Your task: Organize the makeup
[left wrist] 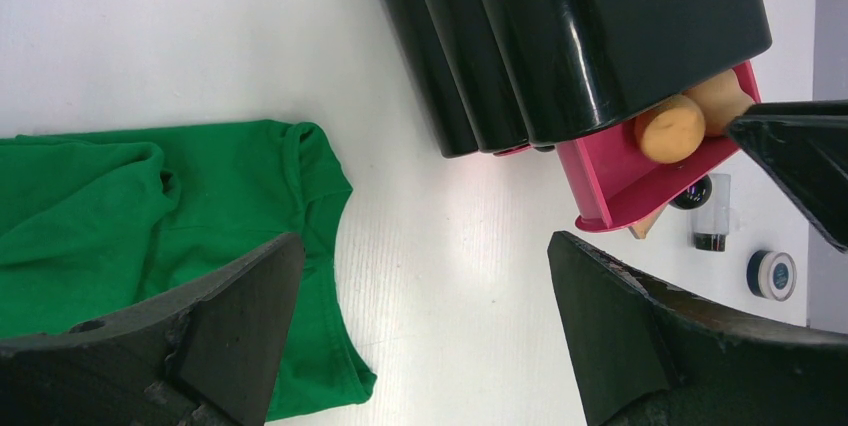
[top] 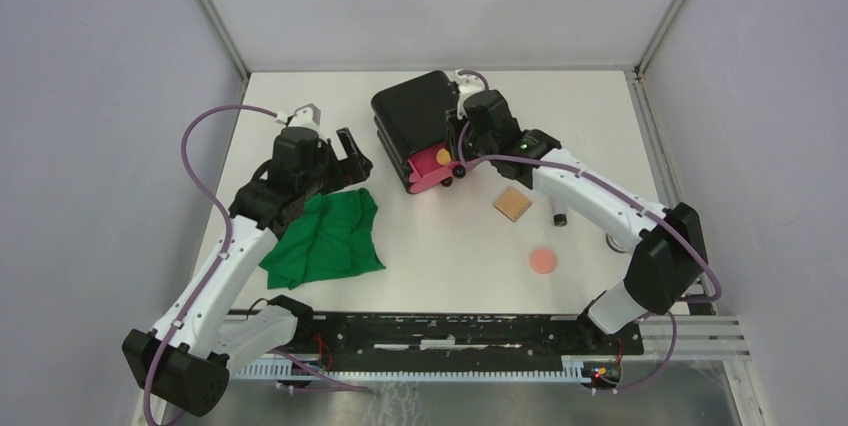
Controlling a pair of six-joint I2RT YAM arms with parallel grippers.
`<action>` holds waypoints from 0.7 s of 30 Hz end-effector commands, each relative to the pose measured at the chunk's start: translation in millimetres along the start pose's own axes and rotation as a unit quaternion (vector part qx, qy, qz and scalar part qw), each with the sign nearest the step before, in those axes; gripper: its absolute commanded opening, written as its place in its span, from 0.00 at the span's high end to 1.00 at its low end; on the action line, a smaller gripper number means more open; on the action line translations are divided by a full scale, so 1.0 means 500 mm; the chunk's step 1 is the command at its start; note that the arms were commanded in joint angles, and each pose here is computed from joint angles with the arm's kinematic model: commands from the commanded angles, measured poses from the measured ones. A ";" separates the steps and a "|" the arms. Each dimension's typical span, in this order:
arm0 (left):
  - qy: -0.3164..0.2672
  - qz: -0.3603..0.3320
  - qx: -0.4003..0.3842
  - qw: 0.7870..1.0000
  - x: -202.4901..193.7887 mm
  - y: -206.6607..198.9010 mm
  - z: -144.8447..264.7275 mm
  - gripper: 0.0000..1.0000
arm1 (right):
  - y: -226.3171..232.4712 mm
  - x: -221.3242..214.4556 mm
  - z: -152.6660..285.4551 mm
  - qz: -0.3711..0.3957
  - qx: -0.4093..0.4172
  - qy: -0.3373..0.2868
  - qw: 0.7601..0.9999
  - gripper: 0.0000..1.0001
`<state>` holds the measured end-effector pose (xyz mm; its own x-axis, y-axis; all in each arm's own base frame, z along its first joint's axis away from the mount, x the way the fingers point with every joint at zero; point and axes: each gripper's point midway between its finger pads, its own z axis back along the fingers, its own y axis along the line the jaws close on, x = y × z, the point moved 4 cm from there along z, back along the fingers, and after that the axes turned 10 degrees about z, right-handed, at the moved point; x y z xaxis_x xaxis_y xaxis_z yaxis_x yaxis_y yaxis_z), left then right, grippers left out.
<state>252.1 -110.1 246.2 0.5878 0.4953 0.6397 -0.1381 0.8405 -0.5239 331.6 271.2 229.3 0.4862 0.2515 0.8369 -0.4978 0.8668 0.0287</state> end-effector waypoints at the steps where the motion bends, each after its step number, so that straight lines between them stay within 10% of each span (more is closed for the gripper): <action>1: -0.019 -0.010 -0.011 1.000 0.020 -0.010 0.010 0.01 | -0.007 0.059 0.083 -0.004 -0.005 -0.064 0.998 0.69; 21: -0.020 -0.018 -0.016 1.000 0.027 -0.017 0.007 0.01 | 0.015 -0.083 0.050 -0.008 0.050 -0.020 0.999 0.46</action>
<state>253.3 -111.7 243.2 0.5990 0.4908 0.6327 -0.1385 0.8418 -0.5218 272.7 238.4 188.7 0.5182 0.2694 0.8117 -0.5492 0.8324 0.0743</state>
